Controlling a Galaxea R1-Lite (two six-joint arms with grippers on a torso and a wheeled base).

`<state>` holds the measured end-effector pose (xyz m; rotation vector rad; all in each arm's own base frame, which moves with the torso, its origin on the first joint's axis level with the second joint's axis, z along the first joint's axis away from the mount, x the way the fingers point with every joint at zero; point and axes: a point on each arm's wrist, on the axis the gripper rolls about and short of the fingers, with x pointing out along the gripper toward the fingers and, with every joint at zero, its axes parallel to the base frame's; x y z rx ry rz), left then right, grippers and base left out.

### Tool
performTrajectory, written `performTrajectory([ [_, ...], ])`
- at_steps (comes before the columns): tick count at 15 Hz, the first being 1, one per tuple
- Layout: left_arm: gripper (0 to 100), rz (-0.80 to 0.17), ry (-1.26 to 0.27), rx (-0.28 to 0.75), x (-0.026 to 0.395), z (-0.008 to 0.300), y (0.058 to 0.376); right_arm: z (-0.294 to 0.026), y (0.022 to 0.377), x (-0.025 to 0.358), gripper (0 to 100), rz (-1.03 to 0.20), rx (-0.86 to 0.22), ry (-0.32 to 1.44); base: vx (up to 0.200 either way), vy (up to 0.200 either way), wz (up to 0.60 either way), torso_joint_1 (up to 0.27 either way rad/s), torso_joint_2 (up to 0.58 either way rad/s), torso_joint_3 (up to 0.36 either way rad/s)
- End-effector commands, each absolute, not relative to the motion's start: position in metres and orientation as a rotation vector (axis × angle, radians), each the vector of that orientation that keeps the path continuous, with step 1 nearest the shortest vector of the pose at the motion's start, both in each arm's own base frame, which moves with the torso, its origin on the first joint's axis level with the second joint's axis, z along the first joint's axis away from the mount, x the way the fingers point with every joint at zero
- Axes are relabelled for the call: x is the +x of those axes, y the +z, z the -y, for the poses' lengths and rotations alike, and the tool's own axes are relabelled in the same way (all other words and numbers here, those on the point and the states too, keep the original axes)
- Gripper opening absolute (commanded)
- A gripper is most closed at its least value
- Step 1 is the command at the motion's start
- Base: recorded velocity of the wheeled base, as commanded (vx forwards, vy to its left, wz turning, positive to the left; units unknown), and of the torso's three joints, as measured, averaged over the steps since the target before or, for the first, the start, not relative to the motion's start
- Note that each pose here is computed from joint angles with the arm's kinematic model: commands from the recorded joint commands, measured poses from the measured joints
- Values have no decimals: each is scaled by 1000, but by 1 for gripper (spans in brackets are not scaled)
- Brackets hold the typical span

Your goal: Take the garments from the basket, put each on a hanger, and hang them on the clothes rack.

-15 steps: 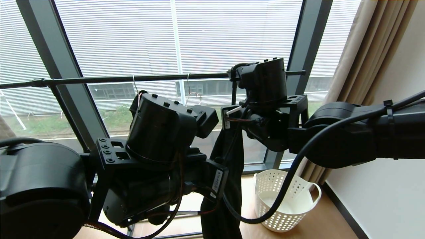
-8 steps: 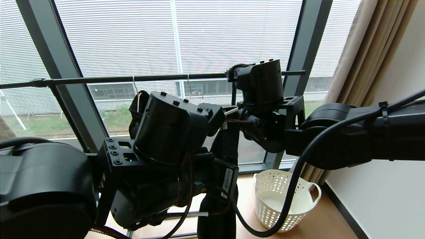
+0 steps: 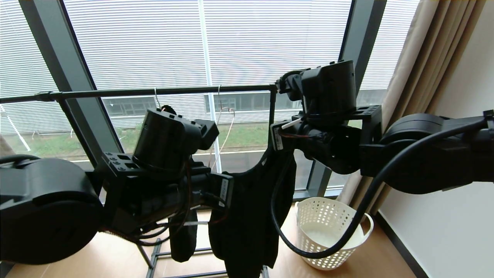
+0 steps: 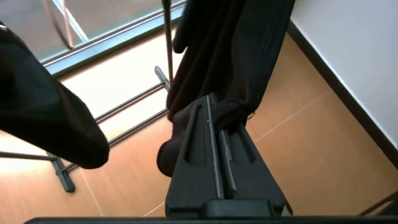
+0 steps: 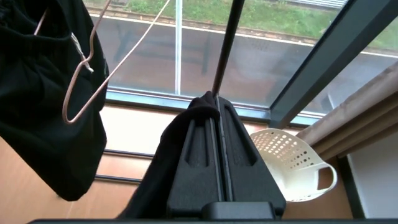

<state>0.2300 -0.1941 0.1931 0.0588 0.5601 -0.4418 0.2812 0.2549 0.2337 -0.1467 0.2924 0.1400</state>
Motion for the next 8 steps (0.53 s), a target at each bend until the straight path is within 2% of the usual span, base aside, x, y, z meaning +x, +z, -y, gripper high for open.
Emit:
performTrajectory([
  [1,0,-528,-380,57,252,182,194,-236,239,268,0,-289,-211,139,0,0,0,0,0,0],
  [4,0,-481,-359,46,272,185,204,-229,235,260,0,-304,-286,148,0,0,0,0,0,0],
  [8,0,-433,-361,32,289,195,216,-229,230,259,0,-316,-302,150,0,0,0,0,0,0],
])
